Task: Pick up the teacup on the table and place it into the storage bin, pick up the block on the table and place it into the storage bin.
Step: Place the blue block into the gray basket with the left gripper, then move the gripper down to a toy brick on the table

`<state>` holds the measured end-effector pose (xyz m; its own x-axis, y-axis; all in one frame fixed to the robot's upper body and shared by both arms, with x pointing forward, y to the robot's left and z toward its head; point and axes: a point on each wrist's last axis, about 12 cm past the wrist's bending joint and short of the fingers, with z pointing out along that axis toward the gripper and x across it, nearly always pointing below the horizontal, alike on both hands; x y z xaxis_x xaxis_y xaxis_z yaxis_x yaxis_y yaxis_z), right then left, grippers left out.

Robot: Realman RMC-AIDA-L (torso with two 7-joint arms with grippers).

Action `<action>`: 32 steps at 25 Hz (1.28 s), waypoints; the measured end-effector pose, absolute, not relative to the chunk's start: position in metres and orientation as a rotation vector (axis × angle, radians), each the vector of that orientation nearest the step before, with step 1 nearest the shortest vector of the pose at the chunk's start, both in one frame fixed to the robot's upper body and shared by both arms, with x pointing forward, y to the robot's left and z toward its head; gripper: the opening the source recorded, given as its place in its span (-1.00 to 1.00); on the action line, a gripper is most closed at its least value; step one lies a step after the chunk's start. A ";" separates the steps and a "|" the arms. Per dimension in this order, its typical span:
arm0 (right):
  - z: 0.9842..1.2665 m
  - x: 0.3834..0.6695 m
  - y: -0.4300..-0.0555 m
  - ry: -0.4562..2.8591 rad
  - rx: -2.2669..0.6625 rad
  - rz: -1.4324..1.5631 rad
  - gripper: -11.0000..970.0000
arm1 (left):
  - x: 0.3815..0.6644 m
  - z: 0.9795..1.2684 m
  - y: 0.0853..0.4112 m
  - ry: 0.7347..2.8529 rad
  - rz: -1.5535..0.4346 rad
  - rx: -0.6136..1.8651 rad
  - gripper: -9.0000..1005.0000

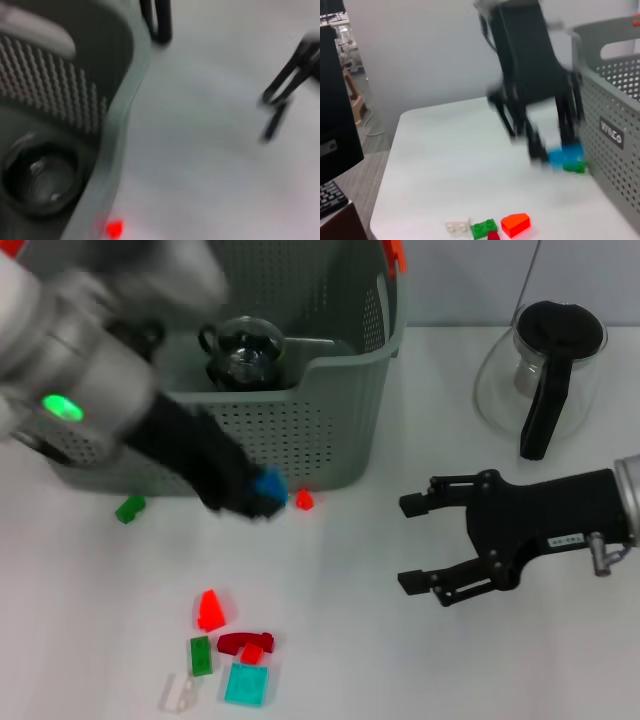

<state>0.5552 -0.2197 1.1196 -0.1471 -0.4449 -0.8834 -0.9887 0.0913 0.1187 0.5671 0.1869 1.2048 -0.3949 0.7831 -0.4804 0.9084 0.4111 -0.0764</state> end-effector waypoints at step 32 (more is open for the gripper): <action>1.122 0.551 -0.235 1.660 -1.374 1.019 0.91 | 0.602 1.305 0.292 2.266 -0.249 0.931 0.50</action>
